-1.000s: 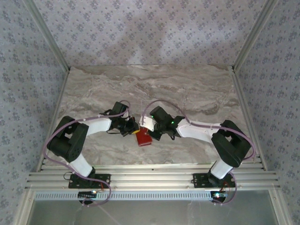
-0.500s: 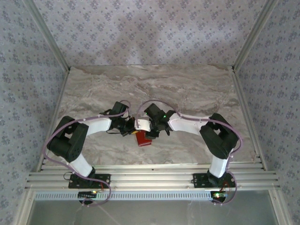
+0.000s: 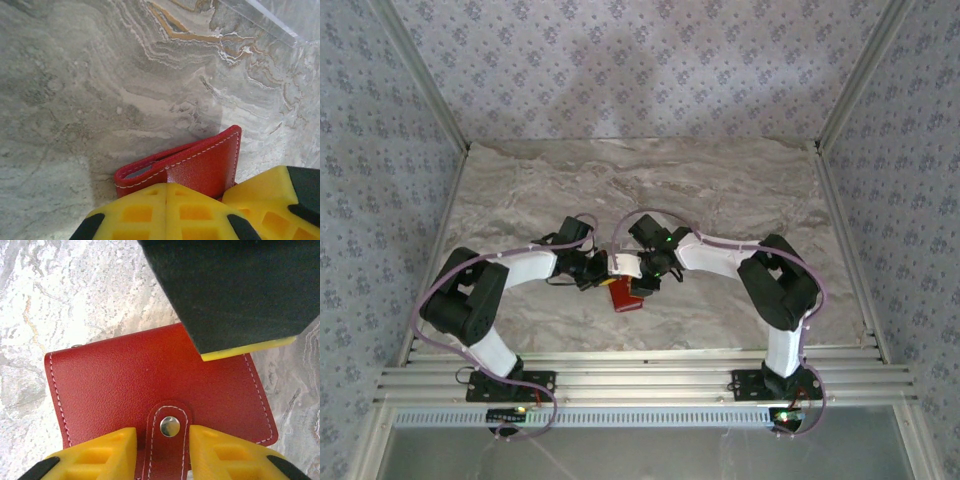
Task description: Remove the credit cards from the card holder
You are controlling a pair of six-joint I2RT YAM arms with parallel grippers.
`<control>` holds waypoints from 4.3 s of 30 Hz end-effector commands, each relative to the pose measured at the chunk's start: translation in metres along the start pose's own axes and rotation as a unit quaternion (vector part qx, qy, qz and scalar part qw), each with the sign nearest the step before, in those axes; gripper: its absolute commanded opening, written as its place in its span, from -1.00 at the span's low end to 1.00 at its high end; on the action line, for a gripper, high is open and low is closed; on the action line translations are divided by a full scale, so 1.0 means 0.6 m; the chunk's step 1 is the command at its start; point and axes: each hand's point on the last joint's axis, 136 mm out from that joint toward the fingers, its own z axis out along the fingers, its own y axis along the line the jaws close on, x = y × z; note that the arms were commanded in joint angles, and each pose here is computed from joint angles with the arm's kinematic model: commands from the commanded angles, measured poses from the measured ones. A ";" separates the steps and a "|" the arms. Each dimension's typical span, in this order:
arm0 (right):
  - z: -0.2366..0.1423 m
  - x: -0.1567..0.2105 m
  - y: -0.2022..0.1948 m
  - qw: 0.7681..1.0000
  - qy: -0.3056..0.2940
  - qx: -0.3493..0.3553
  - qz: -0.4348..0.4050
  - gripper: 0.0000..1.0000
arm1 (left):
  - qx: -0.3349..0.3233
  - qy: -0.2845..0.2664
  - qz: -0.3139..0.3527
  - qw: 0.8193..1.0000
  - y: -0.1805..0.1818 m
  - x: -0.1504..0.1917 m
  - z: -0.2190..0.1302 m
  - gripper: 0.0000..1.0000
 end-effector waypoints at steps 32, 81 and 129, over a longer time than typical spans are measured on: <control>-0.027 -0.006 0.005 0.955 -0.123 0.131 0.237 -0.99 | -0.058 0.012 -0.004 0.998 0.039 0.005 0.001 -1.00; -0.021 0.025 -0.004 0.761 0.109 0.171 0.616 -0.19 | -0.030 -0.137 0.055 0.989 -0.035 -0.053 -0.160 0.06; -0.109 -0.071 0.011 0.699 -0.179 0.115 0.683 -1.00 | -0.055 0.047 0.049 0.996 -0.029 0.054 -0.073 0.32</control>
